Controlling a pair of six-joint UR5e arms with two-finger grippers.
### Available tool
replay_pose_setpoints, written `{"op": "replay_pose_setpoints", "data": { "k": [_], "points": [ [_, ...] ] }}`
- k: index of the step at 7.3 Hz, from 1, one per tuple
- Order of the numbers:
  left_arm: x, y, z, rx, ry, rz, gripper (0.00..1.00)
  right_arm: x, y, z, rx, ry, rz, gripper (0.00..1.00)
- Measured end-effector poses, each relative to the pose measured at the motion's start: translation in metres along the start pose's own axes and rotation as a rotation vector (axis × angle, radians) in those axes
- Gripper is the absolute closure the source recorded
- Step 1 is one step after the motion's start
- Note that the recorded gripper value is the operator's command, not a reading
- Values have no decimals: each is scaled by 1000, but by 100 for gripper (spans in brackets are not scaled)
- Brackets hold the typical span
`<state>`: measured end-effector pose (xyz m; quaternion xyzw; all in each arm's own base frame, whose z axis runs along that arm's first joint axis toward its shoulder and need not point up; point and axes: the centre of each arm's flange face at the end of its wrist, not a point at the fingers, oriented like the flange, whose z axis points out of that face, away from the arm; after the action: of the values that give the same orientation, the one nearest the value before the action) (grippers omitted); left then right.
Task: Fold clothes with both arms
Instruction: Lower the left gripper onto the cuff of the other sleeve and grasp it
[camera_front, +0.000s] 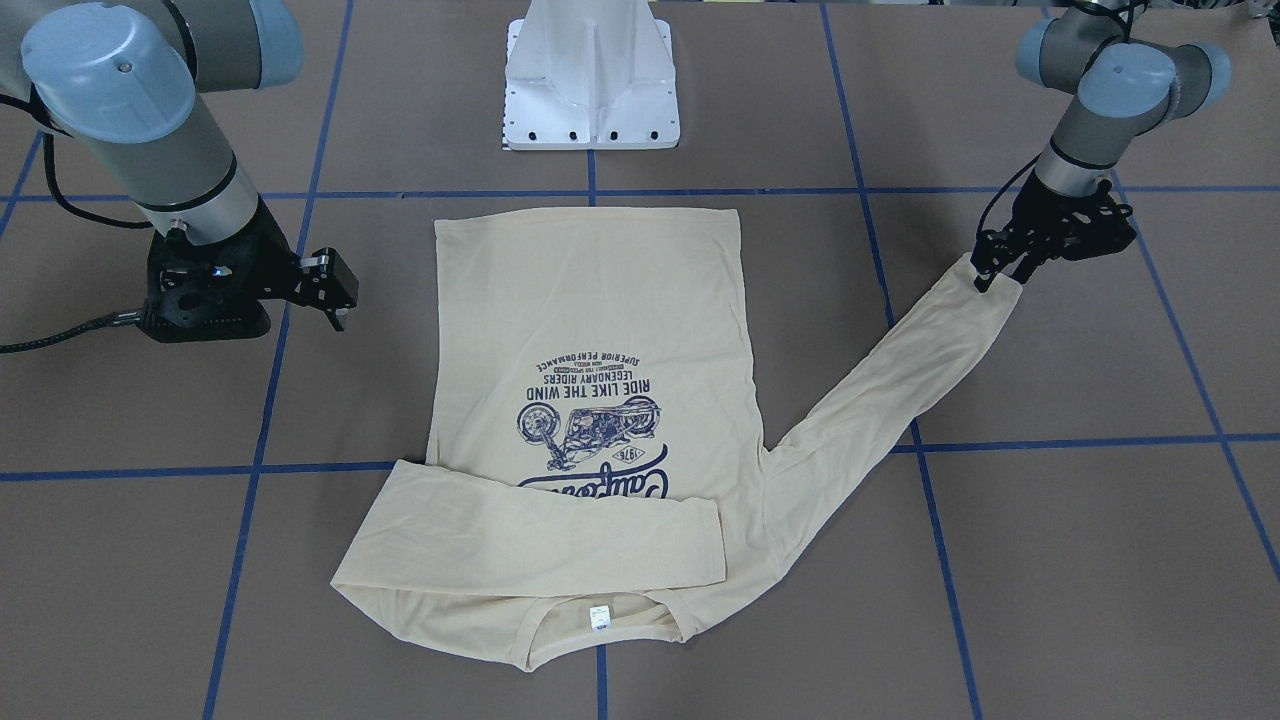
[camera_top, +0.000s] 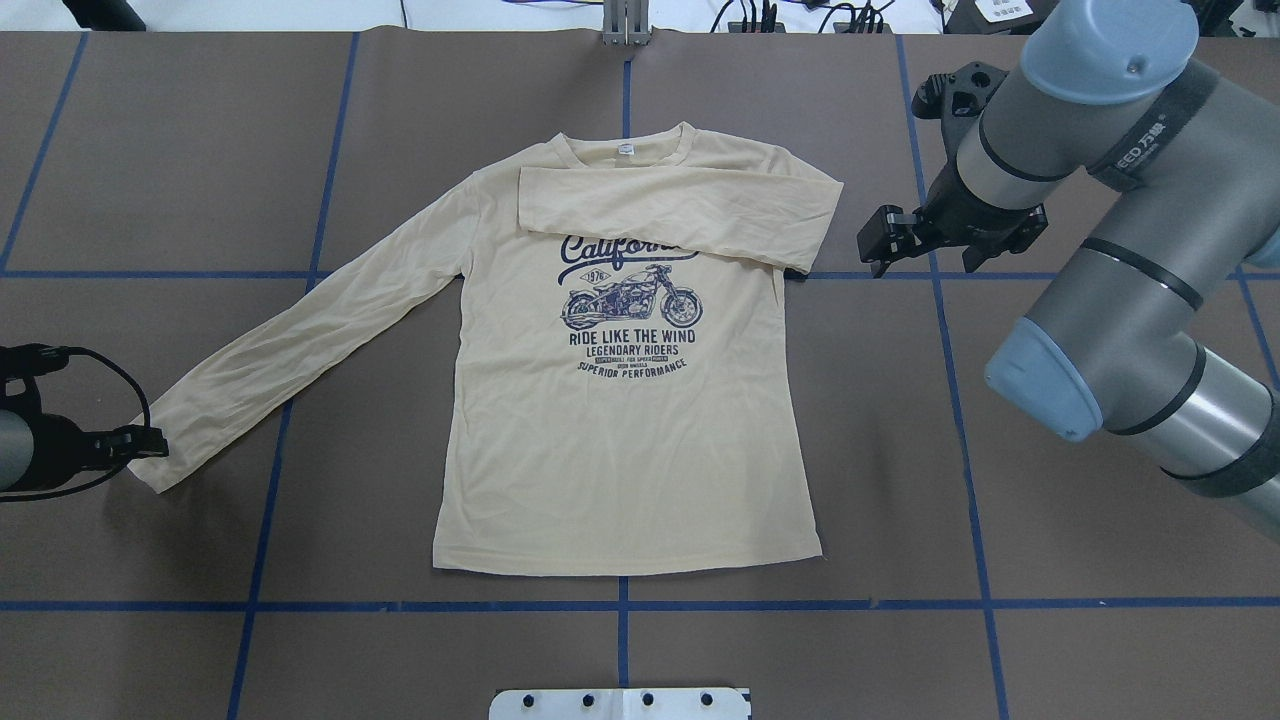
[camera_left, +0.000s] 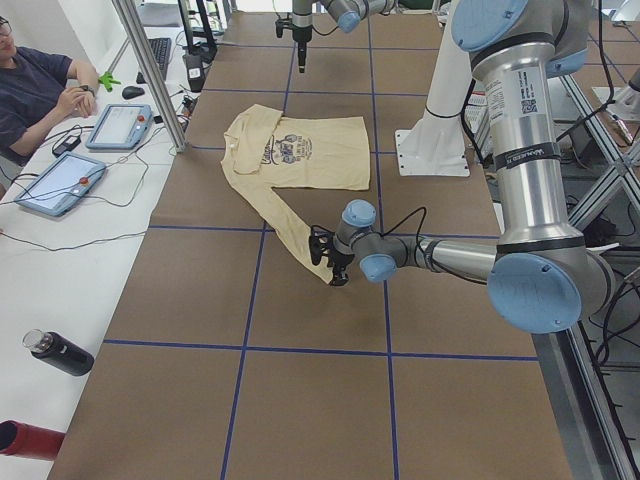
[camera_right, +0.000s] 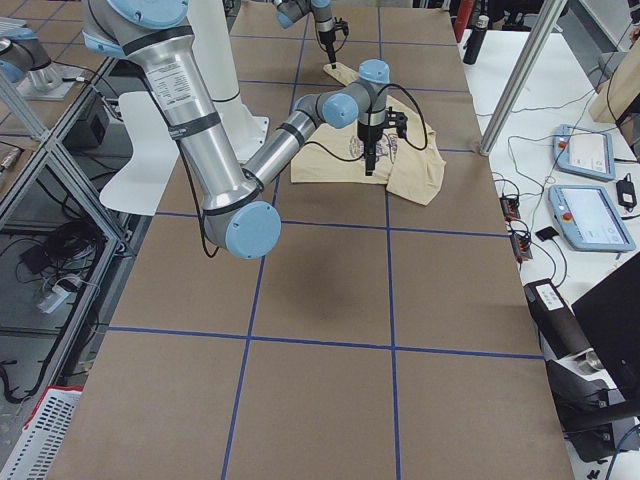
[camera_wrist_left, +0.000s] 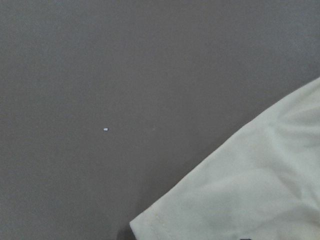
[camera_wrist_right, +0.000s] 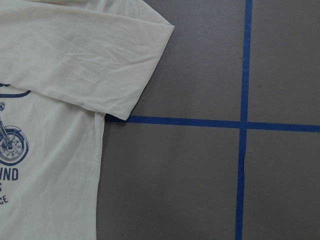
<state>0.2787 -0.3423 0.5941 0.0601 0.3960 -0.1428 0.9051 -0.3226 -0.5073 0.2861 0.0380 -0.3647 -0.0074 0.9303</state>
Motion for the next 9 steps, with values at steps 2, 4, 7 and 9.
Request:
{"op": "replay_pose_setpoints", "data": {
  "k": [2, 4, 7, 9],
  "points": [
    [1, 0, 0, 1, 1, 1, 100, 0, 0, 0, -1, 1, 0, 0],
    [7, 1, -8, 2, 16, 7, 100, 1, 0, 1, -2, 2, 2, 0],
    [13, 6, -34, 1, 36, 14, 100, 5, 1, 5, -9, 10, 7, 0],
    [26, 6, -47, -6, 69, 21, 100, 10, 2, 9, -14, 16, 12, 0]
  ]
}}
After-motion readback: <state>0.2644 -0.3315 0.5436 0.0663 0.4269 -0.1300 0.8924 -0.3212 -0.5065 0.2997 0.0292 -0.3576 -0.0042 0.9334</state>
